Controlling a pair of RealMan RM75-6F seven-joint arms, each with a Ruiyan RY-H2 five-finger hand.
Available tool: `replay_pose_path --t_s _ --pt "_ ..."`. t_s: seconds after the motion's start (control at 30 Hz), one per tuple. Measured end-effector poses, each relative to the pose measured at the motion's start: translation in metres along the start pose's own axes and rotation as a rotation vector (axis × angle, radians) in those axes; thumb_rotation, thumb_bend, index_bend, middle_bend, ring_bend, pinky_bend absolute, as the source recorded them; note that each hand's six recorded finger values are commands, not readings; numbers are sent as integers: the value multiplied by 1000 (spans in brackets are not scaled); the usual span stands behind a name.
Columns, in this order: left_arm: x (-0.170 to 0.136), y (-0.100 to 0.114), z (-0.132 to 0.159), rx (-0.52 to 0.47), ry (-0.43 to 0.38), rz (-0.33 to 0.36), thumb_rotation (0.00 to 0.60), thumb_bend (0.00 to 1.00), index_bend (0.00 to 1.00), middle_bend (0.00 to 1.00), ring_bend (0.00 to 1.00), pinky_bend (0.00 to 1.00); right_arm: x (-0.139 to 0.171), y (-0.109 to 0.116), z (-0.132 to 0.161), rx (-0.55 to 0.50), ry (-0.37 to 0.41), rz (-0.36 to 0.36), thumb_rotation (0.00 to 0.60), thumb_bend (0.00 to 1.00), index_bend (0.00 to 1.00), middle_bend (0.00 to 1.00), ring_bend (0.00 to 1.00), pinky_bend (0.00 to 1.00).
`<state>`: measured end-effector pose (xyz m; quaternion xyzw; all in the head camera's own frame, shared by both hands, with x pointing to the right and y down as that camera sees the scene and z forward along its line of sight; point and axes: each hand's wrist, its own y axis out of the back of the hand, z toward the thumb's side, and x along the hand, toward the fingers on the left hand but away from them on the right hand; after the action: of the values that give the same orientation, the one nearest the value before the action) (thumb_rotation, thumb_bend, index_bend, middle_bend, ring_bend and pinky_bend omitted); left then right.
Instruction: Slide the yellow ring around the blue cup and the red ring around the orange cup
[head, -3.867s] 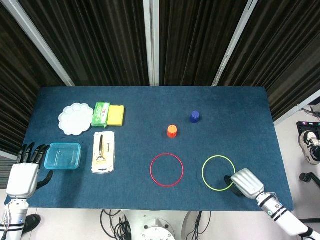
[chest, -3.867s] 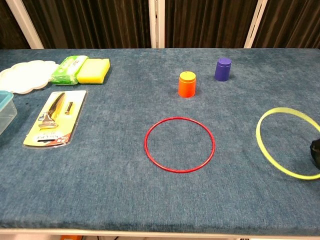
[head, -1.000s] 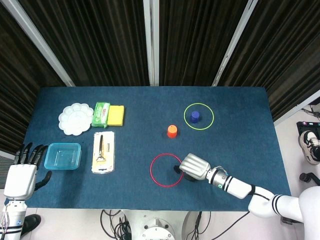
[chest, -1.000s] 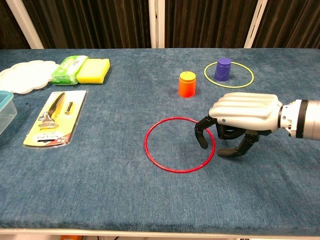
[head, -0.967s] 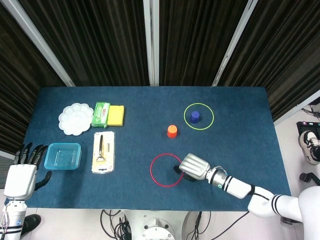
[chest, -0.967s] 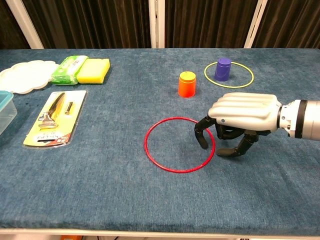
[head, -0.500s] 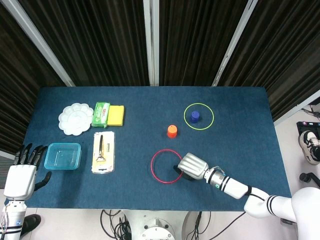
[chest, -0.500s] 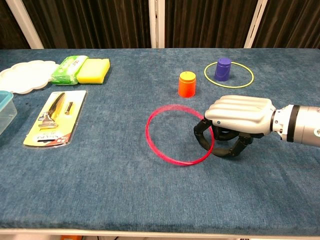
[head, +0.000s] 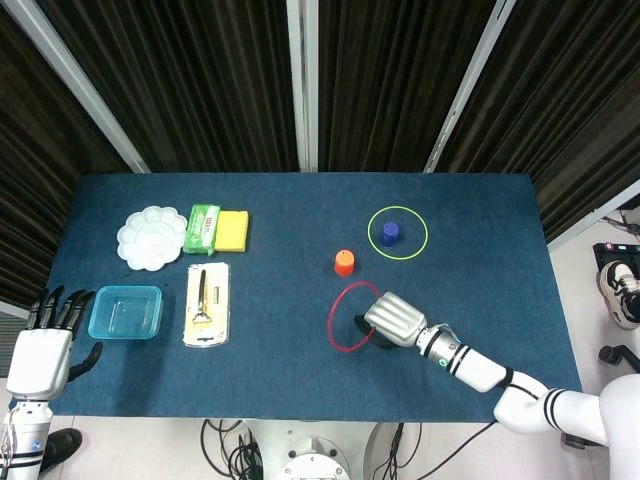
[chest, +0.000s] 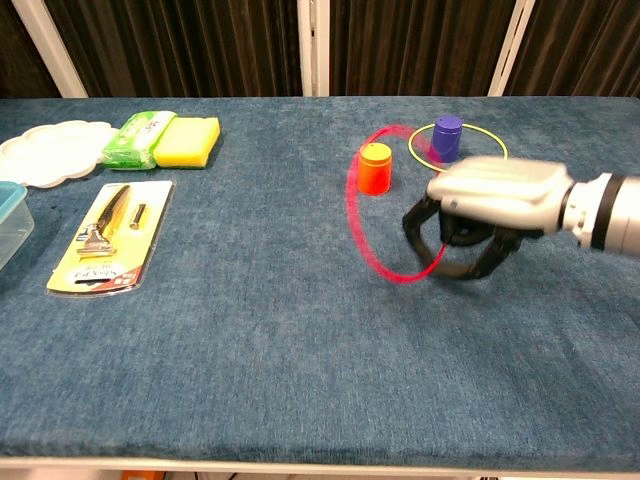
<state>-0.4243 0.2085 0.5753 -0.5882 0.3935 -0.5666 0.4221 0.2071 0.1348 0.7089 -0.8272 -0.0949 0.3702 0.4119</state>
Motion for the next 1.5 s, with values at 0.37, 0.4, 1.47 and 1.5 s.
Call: replay_pose_path --t_s 0.37,0.4,1.47,1.5 --pt "2 1 4 -1 -9 -2 600 273 124 124 5 0 -14 36 -43 -77 -141 96 600 336 668 1000 1000 1000" --pt "2 1 4 0 -9 -2 600 273 124 124 5 0 -18 40 -46 -81 -154 105 600 336 666 1000 1000 1000" --pt "-1 5 2 1 -3 9 600 274 123 124 6 0 -66 66 -44 -131 -189 120 600 166 341 959 975 990" --pt "0 5 1 1 -3 11 600 274 123 124 5 0 -59 69 -43 -134 -184 95 600 164 326 931 948 980"
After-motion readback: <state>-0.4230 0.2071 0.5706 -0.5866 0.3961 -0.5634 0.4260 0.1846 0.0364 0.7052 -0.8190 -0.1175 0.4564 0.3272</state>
